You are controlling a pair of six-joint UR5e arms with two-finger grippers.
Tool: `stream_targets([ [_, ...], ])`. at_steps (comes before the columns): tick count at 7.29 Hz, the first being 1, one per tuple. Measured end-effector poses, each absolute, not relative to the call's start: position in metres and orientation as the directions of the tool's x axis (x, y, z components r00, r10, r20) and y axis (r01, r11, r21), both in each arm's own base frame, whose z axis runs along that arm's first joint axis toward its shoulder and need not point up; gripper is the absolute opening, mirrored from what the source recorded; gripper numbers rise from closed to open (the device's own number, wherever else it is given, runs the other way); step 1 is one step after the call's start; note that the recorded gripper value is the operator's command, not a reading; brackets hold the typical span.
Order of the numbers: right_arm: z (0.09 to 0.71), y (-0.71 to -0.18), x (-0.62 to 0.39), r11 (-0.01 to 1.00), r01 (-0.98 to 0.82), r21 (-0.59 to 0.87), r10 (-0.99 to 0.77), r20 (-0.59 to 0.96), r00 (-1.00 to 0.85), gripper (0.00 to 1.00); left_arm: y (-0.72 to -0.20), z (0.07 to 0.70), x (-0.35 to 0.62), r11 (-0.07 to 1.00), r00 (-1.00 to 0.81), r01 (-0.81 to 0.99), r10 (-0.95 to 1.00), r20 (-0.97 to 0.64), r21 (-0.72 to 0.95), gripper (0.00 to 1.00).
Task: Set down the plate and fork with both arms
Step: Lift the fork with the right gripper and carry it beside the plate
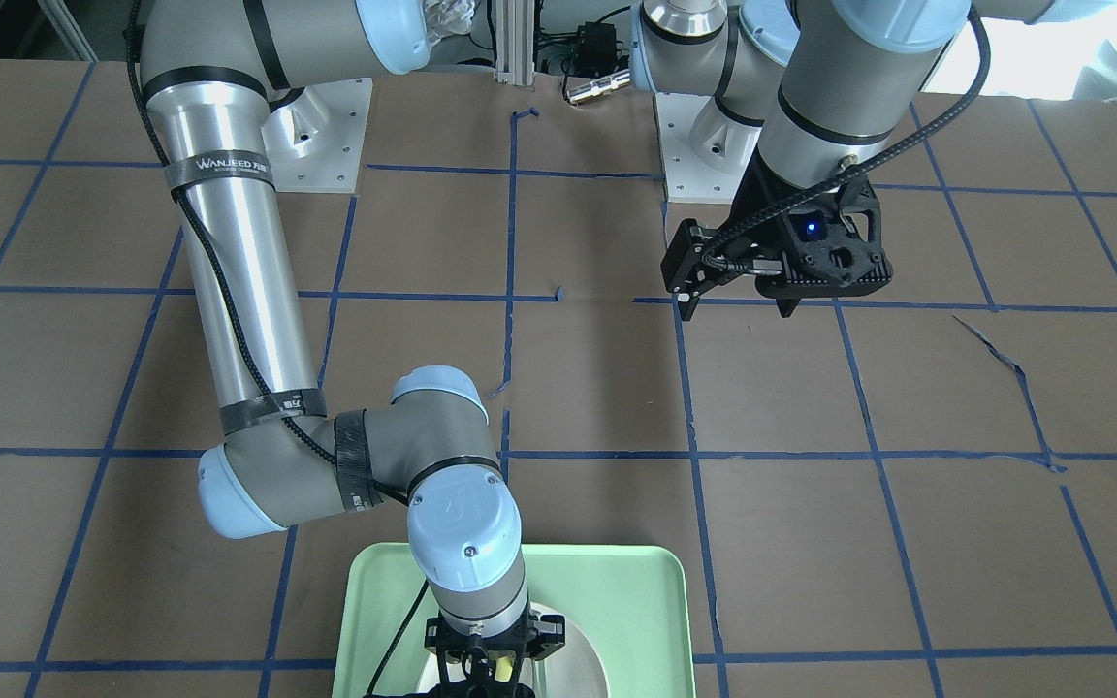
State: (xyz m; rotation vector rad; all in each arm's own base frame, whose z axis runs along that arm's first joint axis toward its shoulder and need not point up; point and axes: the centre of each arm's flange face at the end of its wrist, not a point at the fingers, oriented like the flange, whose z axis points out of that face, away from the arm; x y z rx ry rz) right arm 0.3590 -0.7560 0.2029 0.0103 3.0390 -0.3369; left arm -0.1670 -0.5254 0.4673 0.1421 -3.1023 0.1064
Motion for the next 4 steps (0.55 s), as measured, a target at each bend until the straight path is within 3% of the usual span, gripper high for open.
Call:
stream_targets([
  [4,0.234,-0.777,0.269,0.969,-0.09,-0.231,-0.098,-0.026,-0.995,0.24,-0.526,0.464,-0.167,0.994,-0.995,-0.095,-0.093,0.037,-0.061,1.0],
])
